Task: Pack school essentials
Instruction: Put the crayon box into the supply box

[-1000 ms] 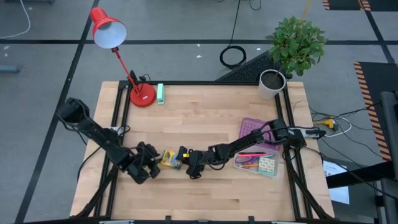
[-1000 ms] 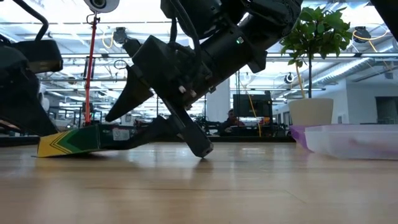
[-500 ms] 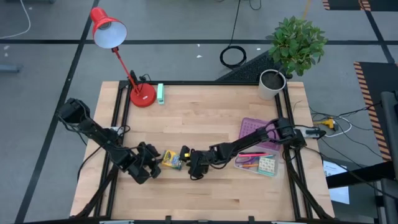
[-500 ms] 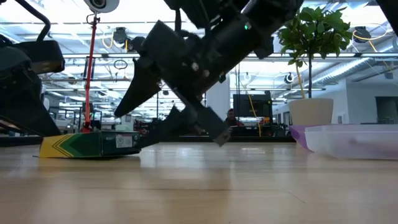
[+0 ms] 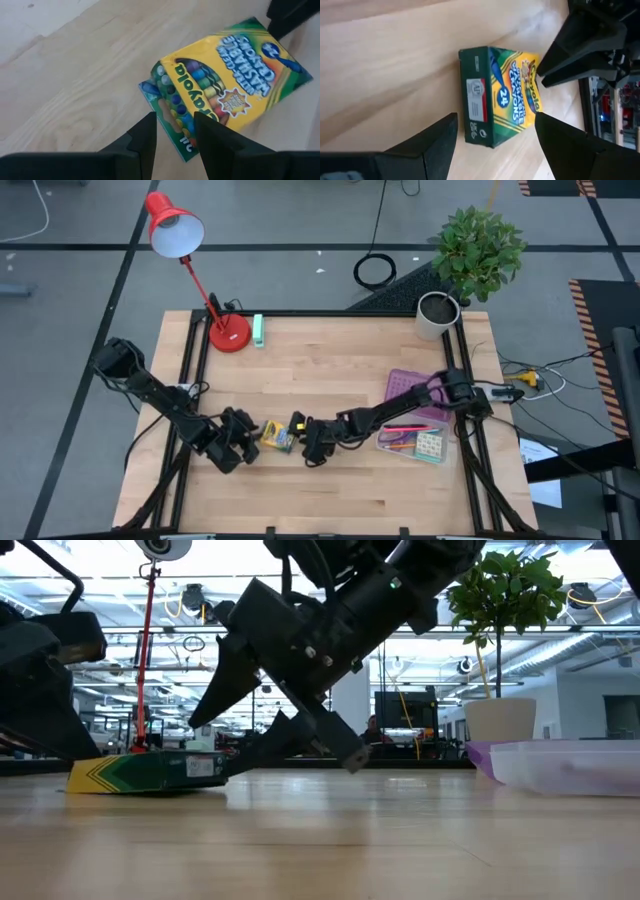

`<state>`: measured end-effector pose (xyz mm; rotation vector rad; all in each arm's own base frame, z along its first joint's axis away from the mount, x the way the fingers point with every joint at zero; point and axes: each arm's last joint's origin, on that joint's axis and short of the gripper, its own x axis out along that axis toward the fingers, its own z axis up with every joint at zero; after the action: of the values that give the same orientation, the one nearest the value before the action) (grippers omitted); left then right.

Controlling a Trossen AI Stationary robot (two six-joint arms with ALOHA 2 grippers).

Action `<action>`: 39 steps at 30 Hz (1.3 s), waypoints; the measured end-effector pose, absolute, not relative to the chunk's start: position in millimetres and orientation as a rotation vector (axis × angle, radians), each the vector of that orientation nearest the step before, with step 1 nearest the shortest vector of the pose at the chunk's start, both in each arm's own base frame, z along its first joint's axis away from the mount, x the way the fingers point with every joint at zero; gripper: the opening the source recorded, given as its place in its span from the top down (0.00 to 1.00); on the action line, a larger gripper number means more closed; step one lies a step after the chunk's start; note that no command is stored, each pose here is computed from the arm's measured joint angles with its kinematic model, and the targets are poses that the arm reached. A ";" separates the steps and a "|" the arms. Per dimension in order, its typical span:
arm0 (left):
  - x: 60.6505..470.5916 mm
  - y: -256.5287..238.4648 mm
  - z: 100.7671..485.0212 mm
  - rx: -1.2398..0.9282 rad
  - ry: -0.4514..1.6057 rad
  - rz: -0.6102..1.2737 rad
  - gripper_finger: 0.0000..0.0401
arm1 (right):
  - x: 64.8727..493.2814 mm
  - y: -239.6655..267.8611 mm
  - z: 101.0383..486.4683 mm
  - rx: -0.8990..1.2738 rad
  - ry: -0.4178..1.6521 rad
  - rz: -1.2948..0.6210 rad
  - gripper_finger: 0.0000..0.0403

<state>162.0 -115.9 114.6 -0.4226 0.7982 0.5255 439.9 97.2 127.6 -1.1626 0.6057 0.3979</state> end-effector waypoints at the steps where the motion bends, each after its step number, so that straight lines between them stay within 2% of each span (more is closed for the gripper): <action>1: 161.0 -114.8 113.0 -0.425 0.790 0.529 0.67 | 440.3 95.2 127.5 -1.159 0.603 0.404 0.35; 16: 159.5 -113.5 107.7 -0.454 0.775 0.503 0.67 | 446.1 80.9 123.0 -1.061 0.541 0.495 0.35; 29: 162.7 -116.7 133.9 -0.471 0.720 0.407 0.67 | 446.3 80.0 116.6 -1.026 0.580 0.466 0.35; 39: 148.8 -107.2 121.9 -0.564 0.842 0.596 0.67 | 446.0 80.8 116.0 -1.029 0.608 0.412 0.35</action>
<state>148.8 -107.2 121.9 -0.5636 0.8424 0.5958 446.0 80.8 116.0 -1.0285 0.6082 0.4115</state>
